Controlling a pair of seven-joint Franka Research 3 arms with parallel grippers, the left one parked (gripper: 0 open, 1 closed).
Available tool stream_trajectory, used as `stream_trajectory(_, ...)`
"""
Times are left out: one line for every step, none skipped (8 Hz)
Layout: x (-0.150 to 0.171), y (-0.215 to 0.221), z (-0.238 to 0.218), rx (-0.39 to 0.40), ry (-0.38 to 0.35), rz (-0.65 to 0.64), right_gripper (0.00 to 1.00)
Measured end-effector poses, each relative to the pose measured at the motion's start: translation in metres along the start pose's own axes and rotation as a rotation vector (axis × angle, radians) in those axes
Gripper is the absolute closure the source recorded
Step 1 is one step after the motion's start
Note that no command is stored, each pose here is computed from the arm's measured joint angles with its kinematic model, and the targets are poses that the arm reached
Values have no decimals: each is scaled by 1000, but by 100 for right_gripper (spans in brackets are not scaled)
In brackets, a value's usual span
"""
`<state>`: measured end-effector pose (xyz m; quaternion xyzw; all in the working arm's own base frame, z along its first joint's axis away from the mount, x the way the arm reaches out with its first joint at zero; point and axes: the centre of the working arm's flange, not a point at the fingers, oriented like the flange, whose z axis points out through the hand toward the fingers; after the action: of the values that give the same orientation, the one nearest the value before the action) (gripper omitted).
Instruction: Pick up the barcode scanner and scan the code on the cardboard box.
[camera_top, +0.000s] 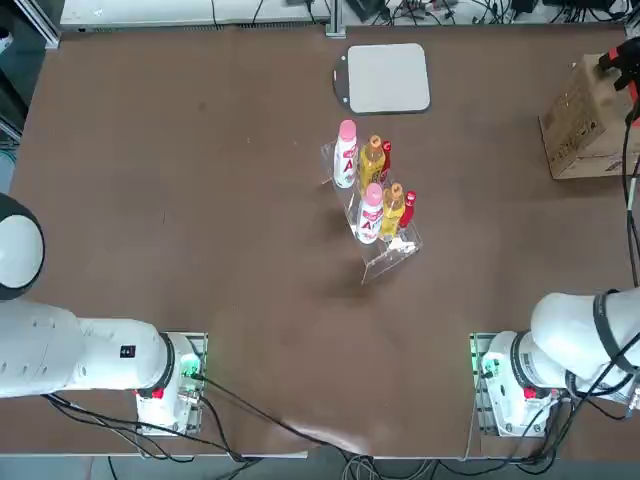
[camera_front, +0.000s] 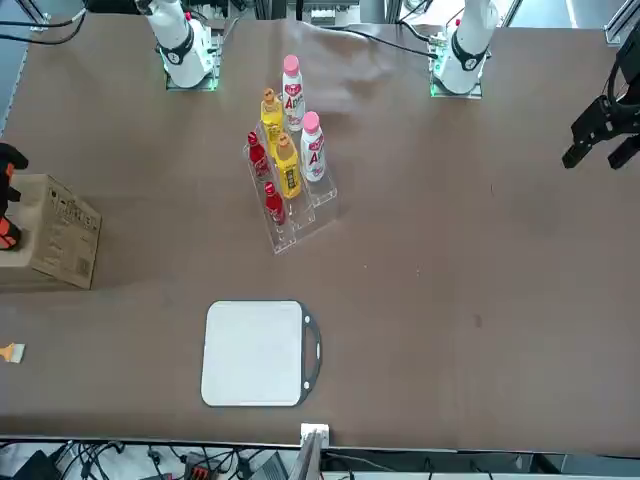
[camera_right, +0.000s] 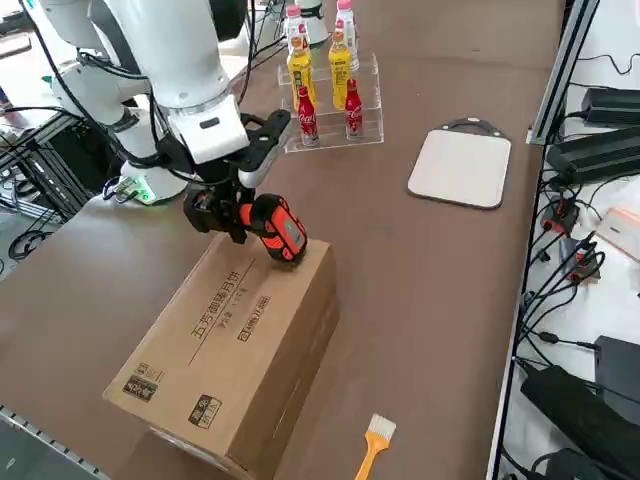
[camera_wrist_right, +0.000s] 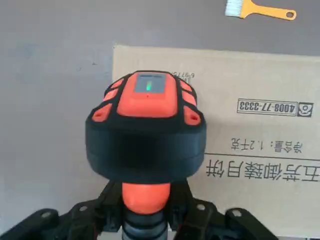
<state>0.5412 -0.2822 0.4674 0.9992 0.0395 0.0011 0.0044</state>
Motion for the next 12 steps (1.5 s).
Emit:
stream_trajectory(0, -1, 0, 0, 0, -1, 56)
stream_trajectory(3, -5, -1, 1, 1, -10, 56)
stream_trajectory(10, -19, -3, 8, -5, -18, 56)
stream_trajectory(23, -47, -4, 16, -17, -15, 56)
stream_trajectory(43, -90, -5, 18, -23, -6, 56)
stream_trajectory(62, -145, -5, 16, -25, 5, 56)
stream_trajectory(77, -199, -4, 15, -28, 13, 56)
stream_trajectory(88, -249, 3, 12, -23, 19, 56)
stream_trajectory(97, -284, 17, 11, -9, 26, 56)
stream_trajectory(103, -306, 43, 13, -8, 24, 56)
stream_trajectory(104, -318, 77, 15, -15, 12, 56)
stream_trajectory(99, -326, 114, 16, -17, 1, 56)
